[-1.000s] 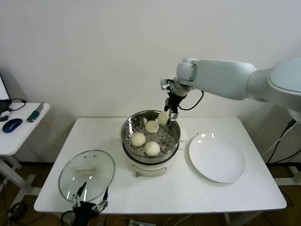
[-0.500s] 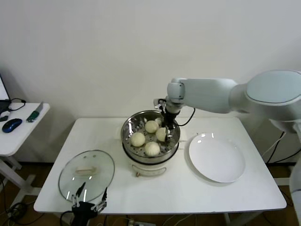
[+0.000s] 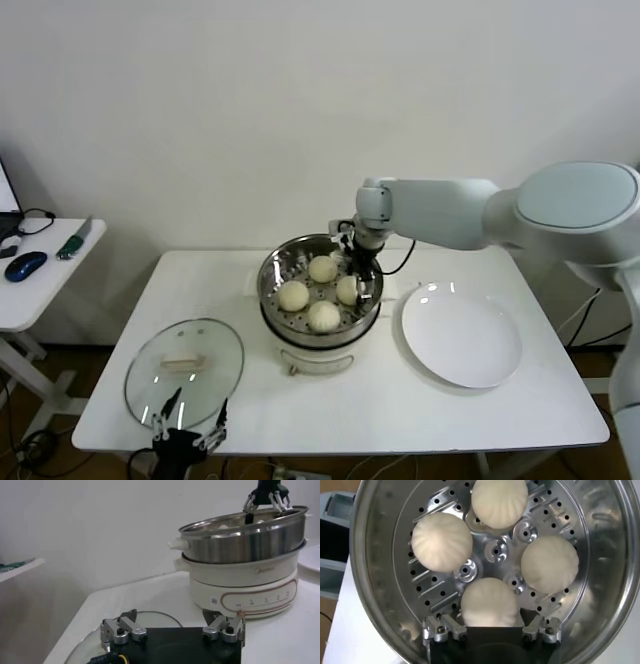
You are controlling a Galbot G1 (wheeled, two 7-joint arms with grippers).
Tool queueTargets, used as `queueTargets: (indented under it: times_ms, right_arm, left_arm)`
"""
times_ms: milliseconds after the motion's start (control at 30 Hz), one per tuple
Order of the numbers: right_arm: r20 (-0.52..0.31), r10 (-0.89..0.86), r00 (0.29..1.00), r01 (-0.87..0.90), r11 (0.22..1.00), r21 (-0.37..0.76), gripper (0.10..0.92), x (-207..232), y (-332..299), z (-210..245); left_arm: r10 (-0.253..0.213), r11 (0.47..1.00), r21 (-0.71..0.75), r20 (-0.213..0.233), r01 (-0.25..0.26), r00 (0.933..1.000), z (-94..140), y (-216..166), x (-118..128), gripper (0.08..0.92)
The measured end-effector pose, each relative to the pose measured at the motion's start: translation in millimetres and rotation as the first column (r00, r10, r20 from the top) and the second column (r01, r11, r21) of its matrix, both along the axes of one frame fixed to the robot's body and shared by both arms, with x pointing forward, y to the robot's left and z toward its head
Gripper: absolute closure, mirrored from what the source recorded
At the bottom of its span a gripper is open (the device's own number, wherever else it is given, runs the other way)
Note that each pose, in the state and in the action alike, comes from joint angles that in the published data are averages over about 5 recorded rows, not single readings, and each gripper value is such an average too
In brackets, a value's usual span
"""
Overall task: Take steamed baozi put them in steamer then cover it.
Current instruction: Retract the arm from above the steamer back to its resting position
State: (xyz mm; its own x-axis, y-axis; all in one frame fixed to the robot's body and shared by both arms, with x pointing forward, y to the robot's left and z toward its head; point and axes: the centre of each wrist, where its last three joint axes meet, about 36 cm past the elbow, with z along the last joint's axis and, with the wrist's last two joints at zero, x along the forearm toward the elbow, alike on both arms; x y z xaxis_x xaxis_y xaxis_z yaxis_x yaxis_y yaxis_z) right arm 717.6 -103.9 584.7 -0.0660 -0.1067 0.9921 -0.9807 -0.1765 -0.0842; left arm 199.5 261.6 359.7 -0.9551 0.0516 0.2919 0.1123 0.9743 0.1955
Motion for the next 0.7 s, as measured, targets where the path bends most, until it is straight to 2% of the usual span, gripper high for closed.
queueTargets:
  times_ms: [400,567,700]
  right_arm:
    - [0.022,-0.005,1.000,0.003,0.997,0.073,0.200,-0.4,-9.4,39.7]
    - [0.053,-0.009,0.999,0.000,0.987,0.160,0.200,-2.4,-24.7,58.4]
    - [0.112,-0.025,0.993,-0.005,0.964,0.266,0.200,-7.0,-46.6,67.1]
  left_arm:
    - [0.015,1.000,0.024,0.004,-0.016,0.9999,0.3,4.0,1.1,0.177]
    - [0.019,0.999,0.038,0.009,-0.019,0.9998,1.0,5.4,2.4,0.177]
    - [0.017,0.999,0.051,0.015,-0.018,0.9997,2.1,4.2,3.5,0.177]
